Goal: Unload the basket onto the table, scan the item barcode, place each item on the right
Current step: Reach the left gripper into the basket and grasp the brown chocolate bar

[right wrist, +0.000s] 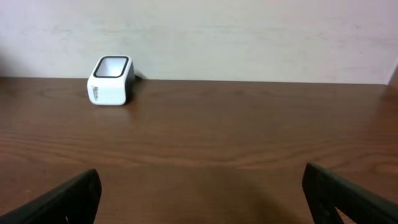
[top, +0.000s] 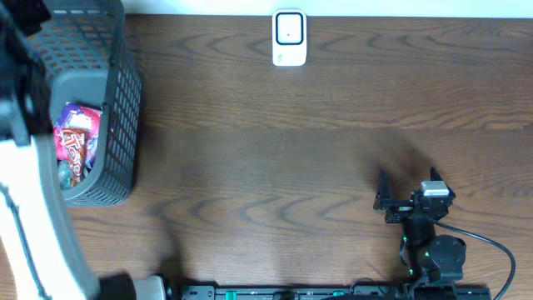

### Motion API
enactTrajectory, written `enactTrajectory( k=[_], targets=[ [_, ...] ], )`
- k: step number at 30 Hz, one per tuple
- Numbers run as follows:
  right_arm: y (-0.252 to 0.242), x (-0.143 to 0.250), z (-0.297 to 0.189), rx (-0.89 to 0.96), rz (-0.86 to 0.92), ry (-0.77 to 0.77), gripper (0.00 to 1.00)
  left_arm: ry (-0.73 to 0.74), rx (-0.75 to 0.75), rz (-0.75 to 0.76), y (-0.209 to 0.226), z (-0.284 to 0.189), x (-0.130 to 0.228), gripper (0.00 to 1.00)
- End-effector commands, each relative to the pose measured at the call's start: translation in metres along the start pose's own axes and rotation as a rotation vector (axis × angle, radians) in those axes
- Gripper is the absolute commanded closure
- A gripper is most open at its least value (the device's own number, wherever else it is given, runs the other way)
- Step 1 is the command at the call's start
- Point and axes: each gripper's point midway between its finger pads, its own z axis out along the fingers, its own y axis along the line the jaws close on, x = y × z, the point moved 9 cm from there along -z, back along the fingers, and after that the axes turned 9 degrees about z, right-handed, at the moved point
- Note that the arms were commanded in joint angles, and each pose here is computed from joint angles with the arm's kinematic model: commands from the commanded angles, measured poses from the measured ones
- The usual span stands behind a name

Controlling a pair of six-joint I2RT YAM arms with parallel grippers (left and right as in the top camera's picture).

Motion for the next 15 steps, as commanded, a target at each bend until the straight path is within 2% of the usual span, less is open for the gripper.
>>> enactTrajectory(
  k=[1, 4, 6, 9, 12, 13, 15],
  targets=[
    [0.001, 0.001, 0.0, -0.006, -0.015, 0.001, 0.01, 0.069, -0.009, 0.056, 0.013, 0.017, 0.01, 0.02],
    [0.001, 0.001, 0.0, -0.006, -0.015, 0.001, 0.01, 0.218, -0.055, -0.044, 0.032, 0.048, 0.041, 0.02],
    [0.001, 0.001, 0.0, -0.006, -0.015, 0.001, 0.01, 0.322, -0.015, -0.07, 0.04, 0.063, 0.063, 0.02],
    [0.001, 0.001, 0.0, -0.006, -0.015, 0.001, 0.01, 0.463, 0.182, -0.109, 0.038, 0.073, 0.092, 0.02],
    [0.001, 0.001, 0.0, -0.006, -0.015, 0.001, 0.01, 0.51, 0.458, -0.052, 0.028, 0.075, 0.109, 0.02],
    [0.001, 0.001, 0.0, -0.006, -0.015, 0.001, 0.01, 0.529, 0.516, -0.024, 0.025, 0.077, 0.116, 0.02],
    [0.001, 0.001, 0.0, -0.006, -0.015, 0.001, 0.01, 0.593, 0.516, -0.017, 0.025, 0.081, 0.129, 0.02]
  ],
)
